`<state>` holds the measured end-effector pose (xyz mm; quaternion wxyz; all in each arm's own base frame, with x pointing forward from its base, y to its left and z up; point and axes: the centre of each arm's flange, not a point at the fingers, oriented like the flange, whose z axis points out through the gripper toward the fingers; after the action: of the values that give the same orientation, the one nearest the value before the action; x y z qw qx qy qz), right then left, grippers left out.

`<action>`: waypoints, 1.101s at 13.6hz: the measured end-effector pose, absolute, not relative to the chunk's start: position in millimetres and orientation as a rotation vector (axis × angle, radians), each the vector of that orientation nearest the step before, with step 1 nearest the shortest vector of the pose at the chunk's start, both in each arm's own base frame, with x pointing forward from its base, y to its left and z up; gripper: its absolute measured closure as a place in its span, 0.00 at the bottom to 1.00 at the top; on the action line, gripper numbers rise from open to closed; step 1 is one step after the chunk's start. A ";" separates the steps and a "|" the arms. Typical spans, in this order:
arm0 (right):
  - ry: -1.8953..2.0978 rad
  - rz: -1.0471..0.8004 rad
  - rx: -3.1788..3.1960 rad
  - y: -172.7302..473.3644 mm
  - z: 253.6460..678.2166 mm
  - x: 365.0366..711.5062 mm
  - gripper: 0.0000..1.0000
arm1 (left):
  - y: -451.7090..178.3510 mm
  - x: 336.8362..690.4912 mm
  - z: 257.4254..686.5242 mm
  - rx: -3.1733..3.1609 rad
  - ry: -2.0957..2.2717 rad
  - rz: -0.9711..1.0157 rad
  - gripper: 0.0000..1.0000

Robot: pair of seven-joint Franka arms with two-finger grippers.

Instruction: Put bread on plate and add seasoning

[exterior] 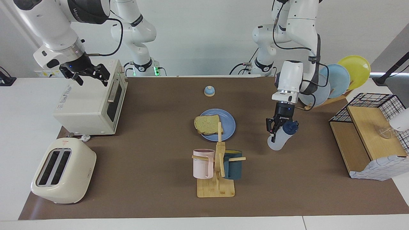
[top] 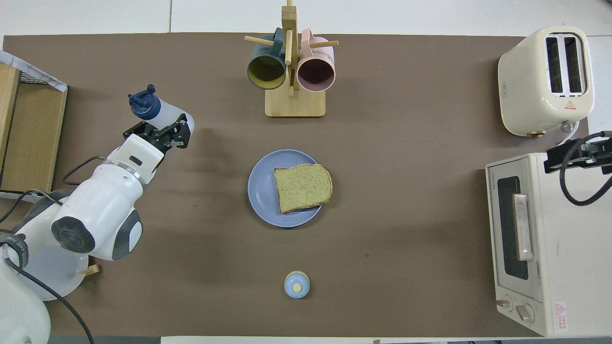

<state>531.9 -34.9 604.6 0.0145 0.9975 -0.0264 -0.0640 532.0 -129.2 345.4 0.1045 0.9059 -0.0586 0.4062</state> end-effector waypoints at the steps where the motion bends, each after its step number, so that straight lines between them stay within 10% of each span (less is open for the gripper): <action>1: -0.082 -0.199 3.105 -34.9 604.6 531.9 0.00 | -129.3 531.7 338.1 2.675 -0.199 1.194 0.52; 15: -0.082 -0.200 3.105 -35.0 604.6 531.9 0.00 | -128.7 530.3 294.3 2.730 -0.367 1.126 0.52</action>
<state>531.9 -35.0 604.6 0.0145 0.9975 -0.0264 -0.0641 530.3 -128.7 294.3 0.0825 0.9142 -0.1230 0.3772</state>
